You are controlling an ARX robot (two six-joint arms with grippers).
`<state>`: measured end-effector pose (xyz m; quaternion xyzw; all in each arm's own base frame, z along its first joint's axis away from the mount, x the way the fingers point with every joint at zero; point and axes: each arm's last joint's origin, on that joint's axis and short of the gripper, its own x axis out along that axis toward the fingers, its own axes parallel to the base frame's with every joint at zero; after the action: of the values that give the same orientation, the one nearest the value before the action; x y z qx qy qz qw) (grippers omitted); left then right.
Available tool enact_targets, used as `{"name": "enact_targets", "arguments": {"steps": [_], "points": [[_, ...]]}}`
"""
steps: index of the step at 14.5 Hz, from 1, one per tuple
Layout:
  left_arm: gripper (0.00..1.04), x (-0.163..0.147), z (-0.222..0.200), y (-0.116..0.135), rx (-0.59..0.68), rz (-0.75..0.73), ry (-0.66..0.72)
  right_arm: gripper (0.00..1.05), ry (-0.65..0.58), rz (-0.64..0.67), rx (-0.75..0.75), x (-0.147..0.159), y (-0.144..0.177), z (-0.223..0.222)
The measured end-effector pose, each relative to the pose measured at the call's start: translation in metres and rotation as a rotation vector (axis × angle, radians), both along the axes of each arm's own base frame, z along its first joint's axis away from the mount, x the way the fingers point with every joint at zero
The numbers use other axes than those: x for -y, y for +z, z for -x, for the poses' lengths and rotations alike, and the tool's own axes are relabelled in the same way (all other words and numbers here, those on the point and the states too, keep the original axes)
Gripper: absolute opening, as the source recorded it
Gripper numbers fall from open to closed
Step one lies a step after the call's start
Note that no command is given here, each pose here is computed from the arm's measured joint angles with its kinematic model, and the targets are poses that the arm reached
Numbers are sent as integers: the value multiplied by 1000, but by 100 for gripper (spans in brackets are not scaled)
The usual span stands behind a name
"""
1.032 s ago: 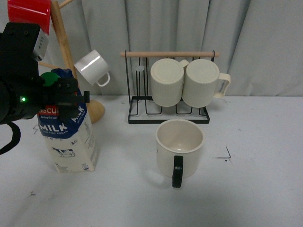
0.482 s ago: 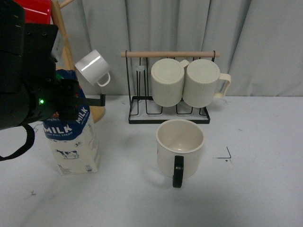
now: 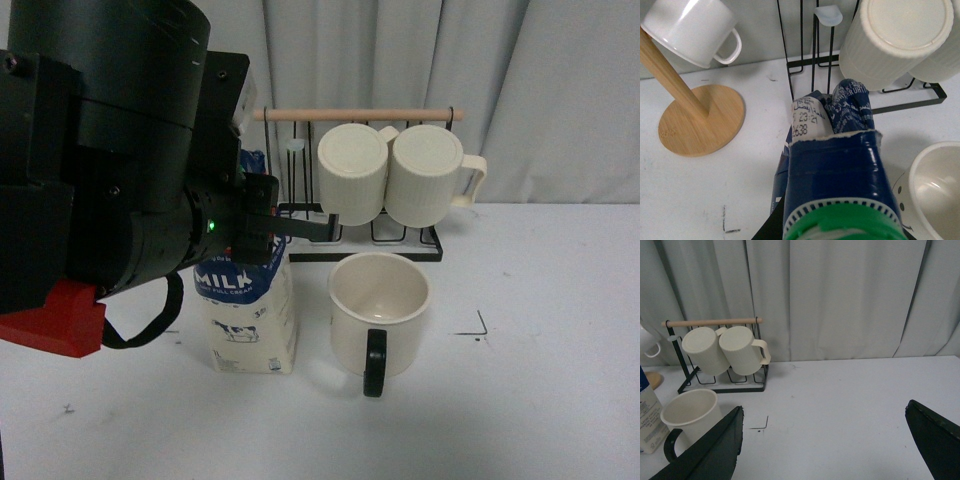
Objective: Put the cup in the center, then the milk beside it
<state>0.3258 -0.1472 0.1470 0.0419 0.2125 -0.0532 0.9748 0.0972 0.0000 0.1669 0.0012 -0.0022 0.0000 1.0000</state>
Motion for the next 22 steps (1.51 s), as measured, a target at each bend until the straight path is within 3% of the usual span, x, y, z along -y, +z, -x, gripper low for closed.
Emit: {"name": "enact_targets", "arguments": {"steps": [7,8,9,12,14,16,17,18,19,20,21,22], "points": [[18,13,6,-3,-10,-19,-18,98,0,0,0,0,0,0],[23,14,7,-3,-23,-1,-19,98,0,0,0,0,0,0],[36,16,9,0,-38,42,-33,98,0,0,0,0,0,0],[45,17,10,2,-44,66,-34,98,0,0,0,0,0,0],[65,15,16,13,-43,148,-33,98,0,0,0,0,0,0],[94,-1,30,46,48,298,-37,98,0,0,0,0,0,0],[97,-25,47,68,137,372,-30,98,0,0,0,0,0,0],[98,-70,89,83,215,410,-5,98,0,0,0,0,0,0],[98,-86,107,82,221,410,12,98,0,0,0,0,0,0],[98,-97,124,77,206,417,19,98,0,0,0,0,0,0],[95,-98,131,77,273,409,27,98,0,0,0,0,0,0],[84,-101,134,80,392,337,81,98,0,0,0,0,0,0]]}}
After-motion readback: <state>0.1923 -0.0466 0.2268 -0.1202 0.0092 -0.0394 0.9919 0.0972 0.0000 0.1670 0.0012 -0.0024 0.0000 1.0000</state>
